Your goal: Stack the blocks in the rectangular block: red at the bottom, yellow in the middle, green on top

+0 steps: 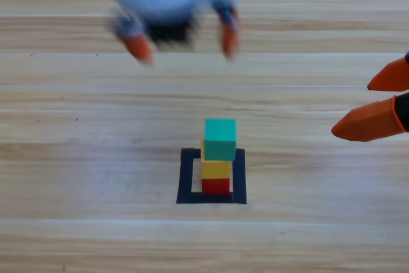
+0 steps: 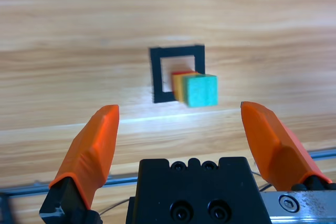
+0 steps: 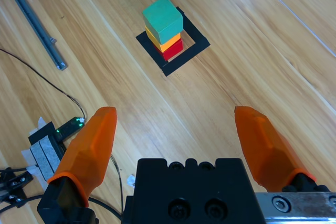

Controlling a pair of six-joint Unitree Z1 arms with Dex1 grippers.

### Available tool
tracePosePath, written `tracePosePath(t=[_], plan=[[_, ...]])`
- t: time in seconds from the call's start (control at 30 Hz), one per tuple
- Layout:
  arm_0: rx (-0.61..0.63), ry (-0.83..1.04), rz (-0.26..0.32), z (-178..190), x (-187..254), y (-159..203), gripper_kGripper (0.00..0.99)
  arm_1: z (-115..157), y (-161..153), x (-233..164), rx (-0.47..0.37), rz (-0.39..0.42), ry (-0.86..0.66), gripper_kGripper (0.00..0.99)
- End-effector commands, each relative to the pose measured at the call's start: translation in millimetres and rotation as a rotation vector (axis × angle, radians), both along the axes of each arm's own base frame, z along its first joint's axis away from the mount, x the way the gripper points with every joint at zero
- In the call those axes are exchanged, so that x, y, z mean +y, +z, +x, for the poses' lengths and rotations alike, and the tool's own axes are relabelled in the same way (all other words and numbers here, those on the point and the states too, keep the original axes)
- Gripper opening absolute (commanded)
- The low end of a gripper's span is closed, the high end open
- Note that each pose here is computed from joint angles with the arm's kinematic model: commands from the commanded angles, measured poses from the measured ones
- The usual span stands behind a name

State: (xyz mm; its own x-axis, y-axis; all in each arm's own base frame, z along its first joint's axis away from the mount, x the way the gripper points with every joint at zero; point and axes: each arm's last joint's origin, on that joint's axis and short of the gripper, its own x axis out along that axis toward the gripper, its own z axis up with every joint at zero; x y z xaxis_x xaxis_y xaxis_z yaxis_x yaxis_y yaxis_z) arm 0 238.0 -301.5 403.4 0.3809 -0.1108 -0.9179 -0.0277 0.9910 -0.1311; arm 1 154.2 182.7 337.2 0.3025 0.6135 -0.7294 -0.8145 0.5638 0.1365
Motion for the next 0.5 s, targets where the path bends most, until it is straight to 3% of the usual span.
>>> tracePosePath(t=[0.03,0.23,0.37,0.5], plan=[[-0.248,-0.132,-0.104,-83,85,59,0.99,12,-18,5,0.06,-0.053,-0.009,0.989],[-0.467,-0.491,-0.212,-137,160,-20,0.99,14,-20,5,0.05,-0.076,-0.028,0.989],[-0.467,-0.595,-0.189,-140,160,-60,0.99,14,-19,4,0.045,-0.076,-0.031,0.989],[-0.455,-0.612,-0.184,-134,150,-74,0.99,14,-18,5,0.045,-0.072,-0.029,0.989]])
